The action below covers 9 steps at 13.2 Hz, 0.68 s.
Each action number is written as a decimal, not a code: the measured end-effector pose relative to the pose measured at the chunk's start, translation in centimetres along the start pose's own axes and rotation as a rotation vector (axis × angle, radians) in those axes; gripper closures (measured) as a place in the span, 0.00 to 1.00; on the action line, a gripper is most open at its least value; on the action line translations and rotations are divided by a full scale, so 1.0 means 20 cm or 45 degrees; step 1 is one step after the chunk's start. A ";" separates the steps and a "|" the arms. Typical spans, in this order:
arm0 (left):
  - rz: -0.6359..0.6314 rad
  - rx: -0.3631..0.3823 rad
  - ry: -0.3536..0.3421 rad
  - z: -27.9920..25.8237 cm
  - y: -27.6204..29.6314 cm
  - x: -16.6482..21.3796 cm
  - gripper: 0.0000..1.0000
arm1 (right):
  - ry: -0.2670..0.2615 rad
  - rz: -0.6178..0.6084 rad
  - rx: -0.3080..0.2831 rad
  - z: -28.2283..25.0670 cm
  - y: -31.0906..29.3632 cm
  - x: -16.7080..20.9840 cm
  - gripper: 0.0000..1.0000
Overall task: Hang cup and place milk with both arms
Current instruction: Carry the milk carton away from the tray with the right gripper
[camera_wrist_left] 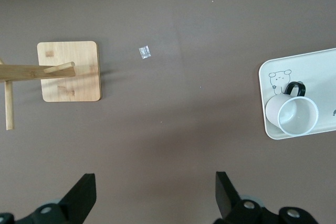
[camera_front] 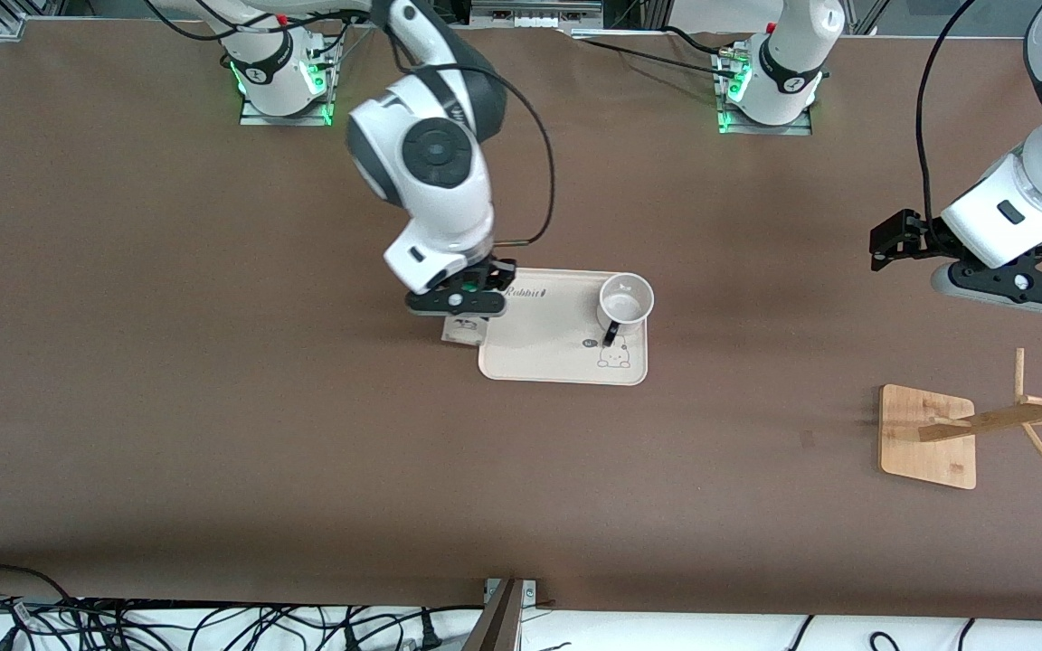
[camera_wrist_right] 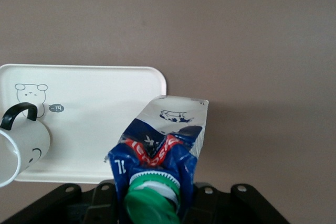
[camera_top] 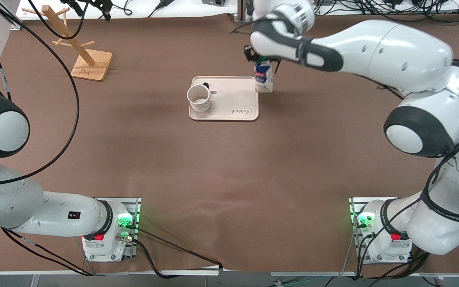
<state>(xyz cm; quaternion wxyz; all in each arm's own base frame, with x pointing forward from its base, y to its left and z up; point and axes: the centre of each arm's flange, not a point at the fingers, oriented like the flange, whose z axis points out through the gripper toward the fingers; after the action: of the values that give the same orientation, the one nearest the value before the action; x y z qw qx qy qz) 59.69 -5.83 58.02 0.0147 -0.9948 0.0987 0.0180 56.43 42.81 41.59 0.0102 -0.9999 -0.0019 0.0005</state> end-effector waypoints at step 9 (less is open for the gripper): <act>0.000 0.000 0.000 0.00 0.00 0.00 0.00 | -0.226 -0.213 0.052 0.06 1.51 0.50 0.81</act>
<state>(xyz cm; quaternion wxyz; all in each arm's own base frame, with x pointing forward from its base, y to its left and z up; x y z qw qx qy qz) 59.69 -5.81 58.03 0.0147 -0.9949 0.0985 0.0182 66.53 12.60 39.86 0.0301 -0.9919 -0.0861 0.0882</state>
